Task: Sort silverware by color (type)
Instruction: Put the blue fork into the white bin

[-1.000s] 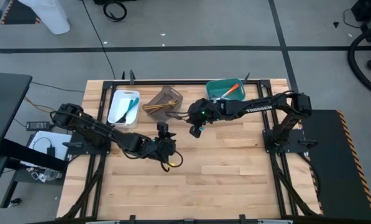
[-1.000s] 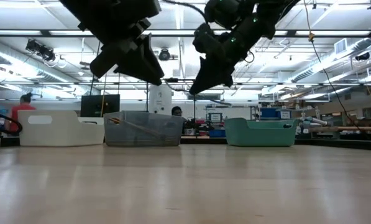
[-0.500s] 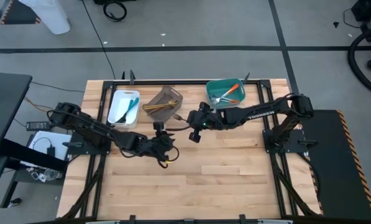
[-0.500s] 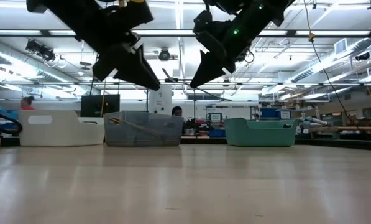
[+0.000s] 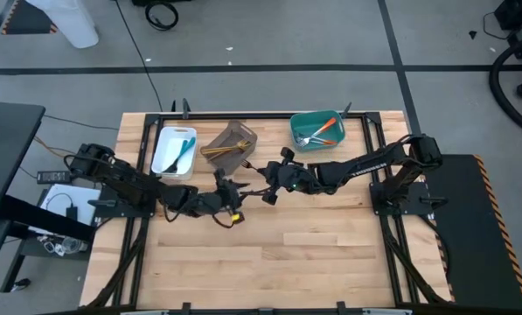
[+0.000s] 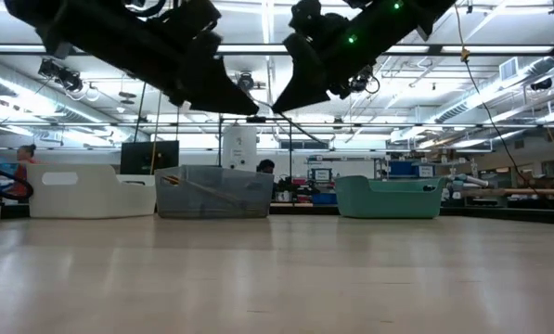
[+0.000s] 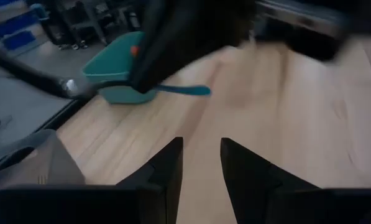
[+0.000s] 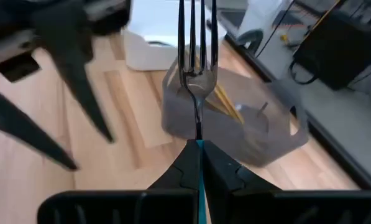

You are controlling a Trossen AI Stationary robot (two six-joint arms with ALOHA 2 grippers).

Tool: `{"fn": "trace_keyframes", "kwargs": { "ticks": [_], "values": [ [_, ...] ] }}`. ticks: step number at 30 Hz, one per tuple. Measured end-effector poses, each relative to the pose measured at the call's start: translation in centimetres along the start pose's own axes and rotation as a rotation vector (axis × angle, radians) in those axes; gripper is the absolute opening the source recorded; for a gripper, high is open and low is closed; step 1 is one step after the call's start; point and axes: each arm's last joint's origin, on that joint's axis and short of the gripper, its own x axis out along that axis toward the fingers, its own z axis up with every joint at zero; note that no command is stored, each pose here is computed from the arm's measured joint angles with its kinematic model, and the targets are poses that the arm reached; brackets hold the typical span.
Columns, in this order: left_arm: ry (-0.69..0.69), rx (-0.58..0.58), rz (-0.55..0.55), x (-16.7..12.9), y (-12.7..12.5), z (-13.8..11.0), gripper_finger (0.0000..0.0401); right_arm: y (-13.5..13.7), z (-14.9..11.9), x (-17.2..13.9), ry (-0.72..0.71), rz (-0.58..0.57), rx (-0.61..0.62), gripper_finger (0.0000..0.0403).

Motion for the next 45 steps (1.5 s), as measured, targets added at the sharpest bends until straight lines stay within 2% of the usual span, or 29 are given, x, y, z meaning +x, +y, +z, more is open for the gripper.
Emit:
{"fn": "trace_keyframes", "kwargs": {
  "ticks": [3,12,17,21,32,39,45],
  "values": [
    [-0.025,-0.082,0.028,0.4,0.6,0.2,0.0116,0.3,0.0,-0.2,-0.018,-0.037,-0.017,0.0013],
    [-0.109,-0.174,0.07,1.2,1.8,1.3,0.0116,1.5,0.1,-1.1,-0.055,-0.121,-0.057,0.0013],
    [-0.124,-0.159,0.012,1.5,2.0,1.6,0.0116,2.1,-0.5,-1.7,-0.065,-0.136,-0.076,0.0013],
    [-0.125,-0.164,-0.013,2.0,2.6,1.7,0.0116,1.9,-1.3,-2.2,-0.095,-0.133,-0.045,0.0013],
    [-0.223,-0.227,-0.103,2.8,4.1,2.8,0.0116,2.6,-2.7,-3.5,-0.29,-0.154,0.037,0.0012],
    [-0.337,-0.204,-0.187,2.8,4.5,3.9,0.0116,2.6,-2.3,-3.7,-0.368,-0.093,0.038,0.0012],
    [-0.376,-0.207,-0.191,2.7,4.7,4.3,0.0116,2.8,-2.1,-3.9,-0.389,-0.062,0.044,0.0012]
  ]
}}
